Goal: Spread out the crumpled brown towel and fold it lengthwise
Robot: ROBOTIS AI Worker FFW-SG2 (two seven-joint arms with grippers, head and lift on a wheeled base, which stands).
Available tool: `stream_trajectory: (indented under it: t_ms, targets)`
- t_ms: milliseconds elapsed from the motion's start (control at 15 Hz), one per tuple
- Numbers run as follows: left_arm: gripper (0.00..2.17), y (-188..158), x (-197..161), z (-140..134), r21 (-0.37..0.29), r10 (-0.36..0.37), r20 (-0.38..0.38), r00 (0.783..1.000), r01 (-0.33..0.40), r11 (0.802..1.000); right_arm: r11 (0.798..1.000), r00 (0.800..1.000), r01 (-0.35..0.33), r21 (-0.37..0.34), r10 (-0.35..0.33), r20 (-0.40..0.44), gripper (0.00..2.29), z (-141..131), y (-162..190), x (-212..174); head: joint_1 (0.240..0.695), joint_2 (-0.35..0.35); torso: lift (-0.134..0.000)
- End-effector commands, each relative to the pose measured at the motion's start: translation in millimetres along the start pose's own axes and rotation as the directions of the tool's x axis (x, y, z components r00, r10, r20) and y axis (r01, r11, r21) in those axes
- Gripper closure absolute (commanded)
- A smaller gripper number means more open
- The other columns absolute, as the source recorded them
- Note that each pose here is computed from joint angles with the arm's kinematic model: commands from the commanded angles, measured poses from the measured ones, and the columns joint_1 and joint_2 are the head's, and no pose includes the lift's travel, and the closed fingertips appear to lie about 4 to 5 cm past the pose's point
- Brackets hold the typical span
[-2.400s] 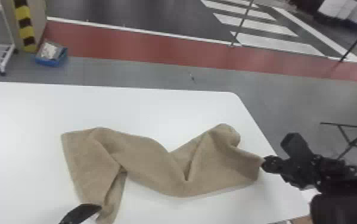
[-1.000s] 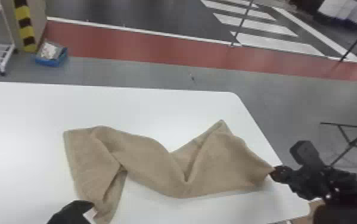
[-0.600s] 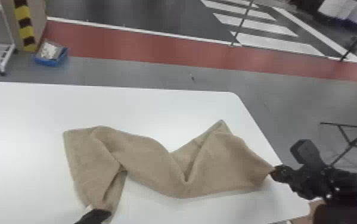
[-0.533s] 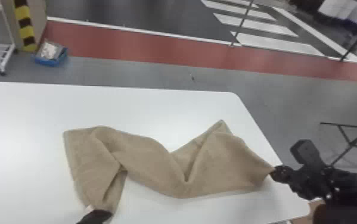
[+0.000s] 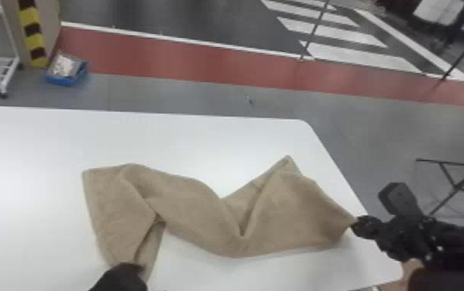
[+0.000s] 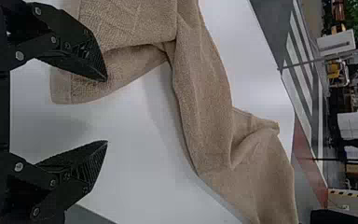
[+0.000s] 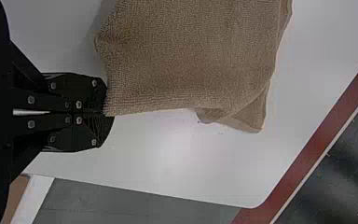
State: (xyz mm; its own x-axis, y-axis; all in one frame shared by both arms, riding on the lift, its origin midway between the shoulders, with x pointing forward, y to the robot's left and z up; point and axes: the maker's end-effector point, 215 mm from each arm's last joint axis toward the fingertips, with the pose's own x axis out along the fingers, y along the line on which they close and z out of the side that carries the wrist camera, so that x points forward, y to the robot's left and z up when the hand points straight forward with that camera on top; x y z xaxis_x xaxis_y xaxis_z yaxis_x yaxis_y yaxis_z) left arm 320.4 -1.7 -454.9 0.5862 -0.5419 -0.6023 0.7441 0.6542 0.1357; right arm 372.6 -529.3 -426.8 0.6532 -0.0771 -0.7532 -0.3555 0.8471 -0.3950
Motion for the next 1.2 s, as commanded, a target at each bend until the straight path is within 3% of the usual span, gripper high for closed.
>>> stream_trajectory:
  t_ms: [0,733,800,867,933,1133]
  targets:
    - [0.48,6,2,-6,-0.003,0.008,-0.012,1.0,-0.008,1.0,1.0,1.0,0.006,0.002,-0.006,0.002,1.28,0,-1,-3,0.695,-0.35,-0.124]
    - [0.73,22,-1,-28,-0.031,0.033,-0.063,0.997,-0.035,0.999,1.0,1.0,0.001,0.016,-0.001,0.004,1.28,0,4,-2,0.695,-0.35,-0.124]
    - [0.8,25,-1,-31,-0.032,0.037,-0.07,0.997,-0.039,0.999,1.0,1.0,0.002,0.014,-0.002,0.007,1.28,1,4,-3,0.695,-0.35,-0.124]
    - [1.33,30,-2,-32,-0.039,0.047,-0.072,0.996,-0.05,0.998,1.0,1.0,0.002,0.014,-0.002,0.01,1.28,3,4,-3,0.695,-0.35,-0.124]
    - [1.44,34,-3,-33,-0.042,0.056,-0.073,0.996,-0.059,0.997,1.0,1.0,0.004,0.013,-0.004,0.013,1.28,4,4,-4,0.695,-0.35,-0.124]
    - [1.44,47,-8,-37,-0.051,0.081,-0.079,0.994,-0.085,0.995,1.0,1.0,0.011,0.018,-0.011,0.02,1.28,5,1,-9,0.695,-0.35,-0.124]
